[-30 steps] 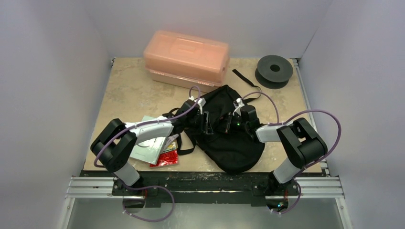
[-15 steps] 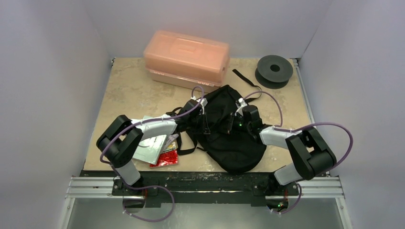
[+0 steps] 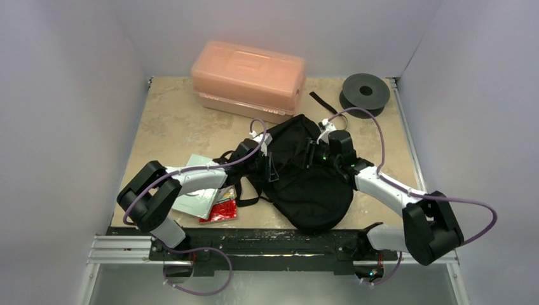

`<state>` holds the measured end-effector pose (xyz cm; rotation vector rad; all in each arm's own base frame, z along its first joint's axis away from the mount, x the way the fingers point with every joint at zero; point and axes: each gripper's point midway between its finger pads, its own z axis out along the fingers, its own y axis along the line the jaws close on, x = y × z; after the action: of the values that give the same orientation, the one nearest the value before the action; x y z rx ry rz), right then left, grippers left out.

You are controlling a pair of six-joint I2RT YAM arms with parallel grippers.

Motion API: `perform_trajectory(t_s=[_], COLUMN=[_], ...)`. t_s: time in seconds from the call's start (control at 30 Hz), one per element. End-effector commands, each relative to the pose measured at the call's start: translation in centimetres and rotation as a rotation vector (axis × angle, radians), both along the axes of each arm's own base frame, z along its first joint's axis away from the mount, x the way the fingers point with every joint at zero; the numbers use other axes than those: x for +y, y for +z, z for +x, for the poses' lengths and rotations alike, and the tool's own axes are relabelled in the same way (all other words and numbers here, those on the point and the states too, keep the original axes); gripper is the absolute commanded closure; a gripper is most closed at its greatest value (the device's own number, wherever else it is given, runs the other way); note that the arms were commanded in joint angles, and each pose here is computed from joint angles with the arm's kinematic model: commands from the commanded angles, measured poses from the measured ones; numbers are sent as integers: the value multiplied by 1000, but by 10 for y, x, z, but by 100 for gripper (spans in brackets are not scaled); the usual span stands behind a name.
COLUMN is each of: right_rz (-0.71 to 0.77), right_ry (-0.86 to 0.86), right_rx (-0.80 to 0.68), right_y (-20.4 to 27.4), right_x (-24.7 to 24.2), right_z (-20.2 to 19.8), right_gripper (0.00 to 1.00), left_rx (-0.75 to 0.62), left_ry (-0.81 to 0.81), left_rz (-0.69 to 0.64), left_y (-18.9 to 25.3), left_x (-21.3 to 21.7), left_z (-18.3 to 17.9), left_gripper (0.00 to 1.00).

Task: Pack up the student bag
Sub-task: Place the stationery in the student bag.

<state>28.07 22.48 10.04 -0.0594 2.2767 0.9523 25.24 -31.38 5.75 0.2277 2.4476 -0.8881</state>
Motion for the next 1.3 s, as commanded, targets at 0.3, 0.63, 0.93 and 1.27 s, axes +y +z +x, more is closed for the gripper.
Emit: perform_trajectory(t_s=[0.3,0.63,0.93,1.27], right_rz=[-287,-145,49,183], right_ry=[-369,-193,-253,-127], right_rx=[-134,-77,159,210], right_y=[42,31,-11,-10], right_x=[-74,-31,-16,6], right_z=[55,57,23,-4], right_gripper=[37,30,41,28], left_rx=[-102,-67,41,31], left_ry=[33,107,81,65], left_rz=[-19,29,31,67], left_y=[42,53,35,29], left_x=[7,20,0,-3], left_z=[9,17,26,39], left_gripper=[56,36,43,84])
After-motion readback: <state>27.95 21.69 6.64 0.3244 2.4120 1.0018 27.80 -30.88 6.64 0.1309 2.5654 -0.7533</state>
